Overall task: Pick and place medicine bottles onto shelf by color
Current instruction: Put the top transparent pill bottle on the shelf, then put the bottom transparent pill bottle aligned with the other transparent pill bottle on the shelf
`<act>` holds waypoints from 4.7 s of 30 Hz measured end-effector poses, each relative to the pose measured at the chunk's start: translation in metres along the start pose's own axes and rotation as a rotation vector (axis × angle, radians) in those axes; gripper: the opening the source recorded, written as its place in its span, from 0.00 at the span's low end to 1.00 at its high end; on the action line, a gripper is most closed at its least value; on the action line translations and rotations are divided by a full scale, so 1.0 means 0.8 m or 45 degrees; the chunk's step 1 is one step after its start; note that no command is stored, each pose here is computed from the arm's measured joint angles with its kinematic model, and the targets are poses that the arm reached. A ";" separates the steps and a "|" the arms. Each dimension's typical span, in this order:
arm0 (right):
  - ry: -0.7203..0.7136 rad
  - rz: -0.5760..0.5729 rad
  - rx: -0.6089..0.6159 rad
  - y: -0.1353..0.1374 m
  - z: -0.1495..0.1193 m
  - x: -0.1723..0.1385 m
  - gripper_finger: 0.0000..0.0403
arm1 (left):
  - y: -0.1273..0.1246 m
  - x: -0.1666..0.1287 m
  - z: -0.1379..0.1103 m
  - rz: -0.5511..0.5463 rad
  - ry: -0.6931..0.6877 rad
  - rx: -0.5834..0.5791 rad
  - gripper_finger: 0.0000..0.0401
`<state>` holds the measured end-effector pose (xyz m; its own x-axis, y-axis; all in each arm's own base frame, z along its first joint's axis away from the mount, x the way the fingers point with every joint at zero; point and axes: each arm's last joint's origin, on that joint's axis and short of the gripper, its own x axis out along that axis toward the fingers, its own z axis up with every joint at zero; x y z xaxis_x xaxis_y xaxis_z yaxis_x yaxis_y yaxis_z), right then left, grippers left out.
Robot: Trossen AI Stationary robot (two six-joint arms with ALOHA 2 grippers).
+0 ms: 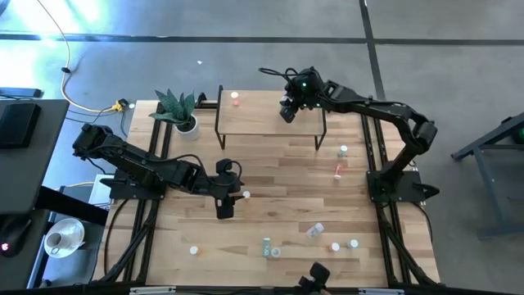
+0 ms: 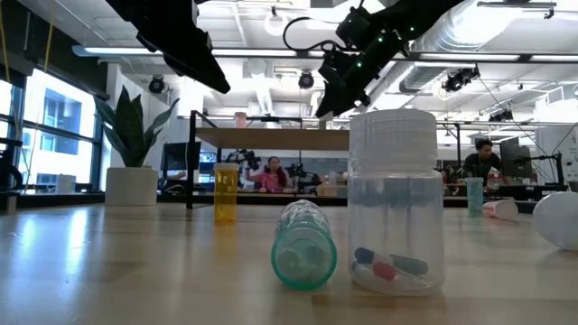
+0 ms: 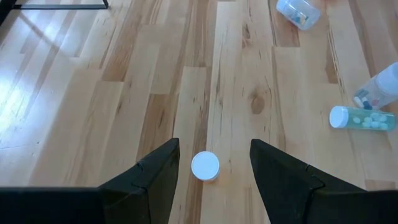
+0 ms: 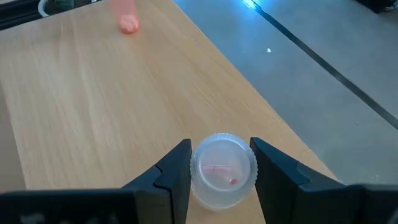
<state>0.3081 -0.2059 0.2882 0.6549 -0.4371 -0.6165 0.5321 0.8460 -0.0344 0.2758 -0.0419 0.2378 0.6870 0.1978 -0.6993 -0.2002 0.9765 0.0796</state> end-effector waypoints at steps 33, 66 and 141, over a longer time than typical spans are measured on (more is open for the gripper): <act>-0.125 0.208 -0.062 0.040 0.018 -0.120 0.47 | -0.015 -0.011 -0.007 -0.043 0.022 -0.001 0.46; 0.008 0.559 -0.275 0.230 -0.160 -0.167 0.47 | -0.073 -0.073 -0.053 -0.175 0.204 -0.142 0.46; 0.007 0.531 -0.330 0.293 -0.208 -0.198 0.47 | -0.175 0.153 -0.025 -0.497 -0.336 0.192 0.61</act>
<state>0.2400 0.1124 0.2465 0.7803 -0.0440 -0.6238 0.0739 0.9970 0.0221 0.3742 -0.1558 0.1267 0.8481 -0.1893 -0.4949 0.1973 0.9797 -0.0366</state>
